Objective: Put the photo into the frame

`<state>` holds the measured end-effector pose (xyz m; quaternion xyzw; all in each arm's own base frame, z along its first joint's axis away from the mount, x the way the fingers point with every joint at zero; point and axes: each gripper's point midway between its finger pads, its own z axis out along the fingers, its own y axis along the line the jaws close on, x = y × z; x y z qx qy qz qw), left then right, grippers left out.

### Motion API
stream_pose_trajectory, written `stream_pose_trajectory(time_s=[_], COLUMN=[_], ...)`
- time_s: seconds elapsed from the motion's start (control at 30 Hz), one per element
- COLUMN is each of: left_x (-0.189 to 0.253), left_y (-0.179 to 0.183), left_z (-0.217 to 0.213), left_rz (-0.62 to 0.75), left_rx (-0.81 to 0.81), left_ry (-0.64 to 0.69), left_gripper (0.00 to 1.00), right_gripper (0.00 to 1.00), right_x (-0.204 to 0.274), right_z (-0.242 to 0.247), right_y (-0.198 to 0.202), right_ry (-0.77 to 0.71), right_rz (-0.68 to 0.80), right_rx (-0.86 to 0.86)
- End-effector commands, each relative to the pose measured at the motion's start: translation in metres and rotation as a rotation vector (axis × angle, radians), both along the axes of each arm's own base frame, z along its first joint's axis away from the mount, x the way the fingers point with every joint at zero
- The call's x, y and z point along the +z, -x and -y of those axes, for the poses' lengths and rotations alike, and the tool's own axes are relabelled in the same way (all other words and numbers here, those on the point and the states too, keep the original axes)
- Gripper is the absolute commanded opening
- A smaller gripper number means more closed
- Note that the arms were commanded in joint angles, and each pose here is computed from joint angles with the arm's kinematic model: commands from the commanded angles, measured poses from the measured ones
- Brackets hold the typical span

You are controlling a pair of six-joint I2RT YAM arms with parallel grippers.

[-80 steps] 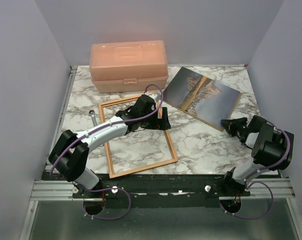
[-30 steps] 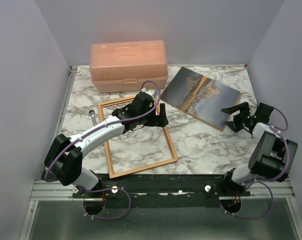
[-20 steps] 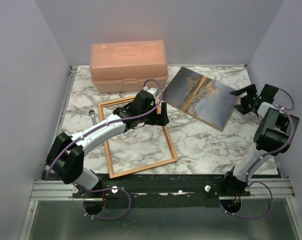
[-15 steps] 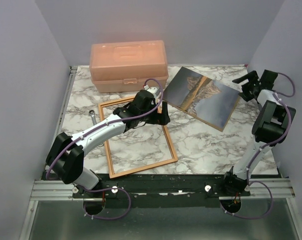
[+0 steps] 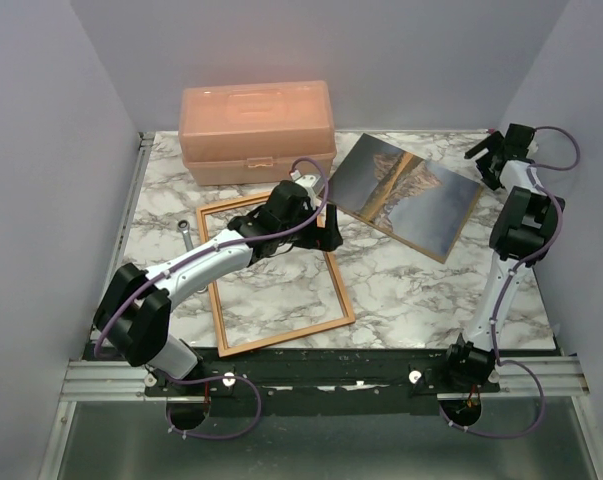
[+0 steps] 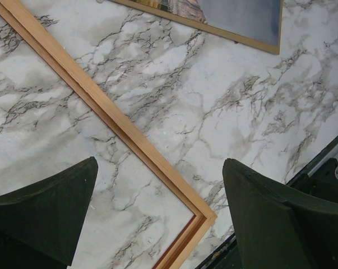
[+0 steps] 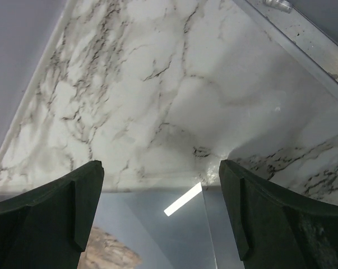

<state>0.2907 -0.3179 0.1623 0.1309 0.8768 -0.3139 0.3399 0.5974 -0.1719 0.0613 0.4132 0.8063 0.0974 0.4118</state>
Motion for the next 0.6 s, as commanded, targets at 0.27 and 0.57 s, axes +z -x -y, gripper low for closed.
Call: stream_pose_trajectory(time_s=[0.27, 0.57], left_x=[-0.011, -0.012], left_y=[0.004, 0.006], left_z=[0.007, 0.005], left_rz=[-0.014, -0.016], left_rx=[-0.036, -0.033], left_ry=[-0.002, -0.004], left_gripper=[0.96, 0.96], right_gripper=[0.91, 0.9], right_x=[-0.049, -0.035], right_z=[-0.014, -0.042], right_y=[-0.012, 0.017], right_ry=[-0.116, -0.235], right_rz=[-0.047, -0.007], right_rx=[0.102, 0.117])
